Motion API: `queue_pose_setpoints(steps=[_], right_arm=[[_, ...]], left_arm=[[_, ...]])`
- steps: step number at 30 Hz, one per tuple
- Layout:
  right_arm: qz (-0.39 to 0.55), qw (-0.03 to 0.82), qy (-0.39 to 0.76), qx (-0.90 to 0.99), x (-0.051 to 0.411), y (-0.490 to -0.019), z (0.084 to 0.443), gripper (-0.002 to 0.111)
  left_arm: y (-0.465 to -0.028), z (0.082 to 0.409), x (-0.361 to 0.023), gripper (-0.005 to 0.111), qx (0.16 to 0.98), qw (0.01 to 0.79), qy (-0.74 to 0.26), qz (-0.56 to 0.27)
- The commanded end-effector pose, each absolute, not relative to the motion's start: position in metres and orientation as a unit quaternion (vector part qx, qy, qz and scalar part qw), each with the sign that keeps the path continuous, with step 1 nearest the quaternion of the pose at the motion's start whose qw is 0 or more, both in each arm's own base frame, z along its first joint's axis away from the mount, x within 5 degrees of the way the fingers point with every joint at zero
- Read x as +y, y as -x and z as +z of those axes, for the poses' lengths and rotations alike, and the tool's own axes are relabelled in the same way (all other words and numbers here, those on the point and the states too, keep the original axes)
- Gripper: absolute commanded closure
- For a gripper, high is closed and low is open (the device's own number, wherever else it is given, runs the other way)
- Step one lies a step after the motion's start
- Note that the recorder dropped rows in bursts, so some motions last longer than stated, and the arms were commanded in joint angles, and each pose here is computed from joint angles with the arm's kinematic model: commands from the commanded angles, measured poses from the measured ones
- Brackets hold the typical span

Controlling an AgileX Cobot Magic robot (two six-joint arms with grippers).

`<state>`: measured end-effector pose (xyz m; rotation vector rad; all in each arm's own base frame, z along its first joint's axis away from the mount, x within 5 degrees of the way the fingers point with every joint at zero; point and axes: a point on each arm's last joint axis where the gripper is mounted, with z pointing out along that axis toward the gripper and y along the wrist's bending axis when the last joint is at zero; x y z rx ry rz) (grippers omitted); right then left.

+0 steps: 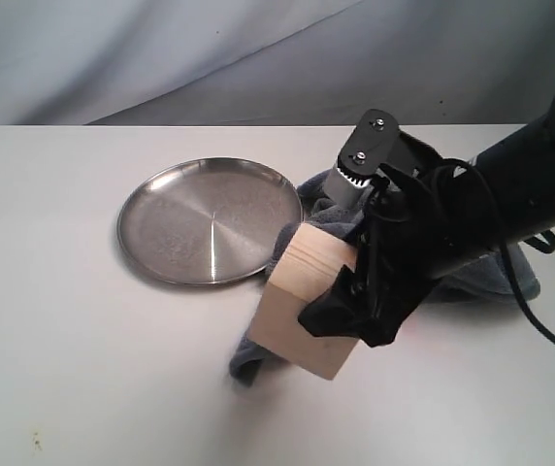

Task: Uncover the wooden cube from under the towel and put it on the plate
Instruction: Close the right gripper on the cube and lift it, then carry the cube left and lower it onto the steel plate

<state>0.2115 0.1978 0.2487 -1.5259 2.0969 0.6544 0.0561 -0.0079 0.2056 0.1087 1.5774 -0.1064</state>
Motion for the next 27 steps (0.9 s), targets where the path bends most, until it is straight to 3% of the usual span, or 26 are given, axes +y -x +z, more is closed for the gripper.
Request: queue_pose_setpoints(steps=[1, 10, 27], right_arm=[[0.242, 0.257, 0.558, 0.752, 0.196, -0.206, 0.262, 0.065], [0.169, 0.369, 0.493, 0.770, 0.200, -0.242, 0.255, 0.065], [0.229, 0.371, 0.443, 0.784, 0.279, -0.344, 0.231, 0.065]], left_arm=[[-0.056, 0.205, -0.008, 0.107, 0.705, 0.706, -0.046, -0.049], [-0.056, 0.205, -0.008, 0.107, 0.705, 0.706, -0.046, -0.049], [-0.056, 0.205, -0.008, 0.107, 0.705, 0.706, -0.046, -0.049]])
